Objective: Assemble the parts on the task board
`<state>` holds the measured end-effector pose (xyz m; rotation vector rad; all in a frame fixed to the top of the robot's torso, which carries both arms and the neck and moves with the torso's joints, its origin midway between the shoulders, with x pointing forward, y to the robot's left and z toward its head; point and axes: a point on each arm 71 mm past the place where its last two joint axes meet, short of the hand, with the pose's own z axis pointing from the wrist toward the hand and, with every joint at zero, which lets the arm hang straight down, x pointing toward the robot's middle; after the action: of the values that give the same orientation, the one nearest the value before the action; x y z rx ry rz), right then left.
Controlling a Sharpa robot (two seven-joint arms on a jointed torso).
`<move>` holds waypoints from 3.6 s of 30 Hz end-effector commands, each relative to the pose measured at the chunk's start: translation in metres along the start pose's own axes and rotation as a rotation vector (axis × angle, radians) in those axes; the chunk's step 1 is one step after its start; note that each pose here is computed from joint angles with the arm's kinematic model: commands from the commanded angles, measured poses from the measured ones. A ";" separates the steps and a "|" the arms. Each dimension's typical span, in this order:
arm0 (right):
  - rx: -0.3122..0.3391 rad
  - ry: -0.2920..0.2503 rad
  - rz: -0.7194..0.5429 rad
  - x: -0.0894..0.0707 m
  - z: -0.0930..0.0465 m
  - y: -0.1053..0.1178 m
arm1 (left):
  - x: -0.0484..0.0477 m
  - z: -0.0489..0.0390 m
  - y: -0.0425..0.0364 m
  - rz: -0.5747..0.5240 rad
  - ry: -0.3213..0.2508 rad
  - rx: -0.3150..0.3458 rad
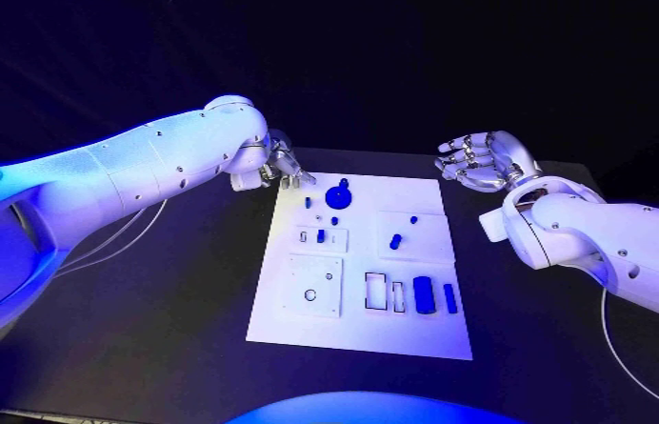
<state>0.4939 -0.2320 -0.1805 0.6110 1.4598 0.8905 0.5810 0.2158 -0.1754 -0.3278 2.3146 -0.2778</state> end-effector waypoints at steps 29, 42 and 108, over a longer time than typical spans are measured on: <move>-0.021 0.021 -0.001 0.004 0.001 0.003 | 0.0223 0.0169 -0.0031 0.017 0.114 -0.018; -0.021 0.022 0.000 0.005 0.001 0.003 | 0.0253 0.0200 -0.0029 0.004 0.118 -0.022; -0.004 0.026 -0.004 0.003 -0.001 -0.004 | 0.0747 -0.0278 0.0122 0.087 0.002 0.113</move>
<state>0.4940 -0.2337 -0.1854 0.6134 1.4743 0.8860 0.5079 0.2074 -0.2118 -0.2247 2.3385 -0.3912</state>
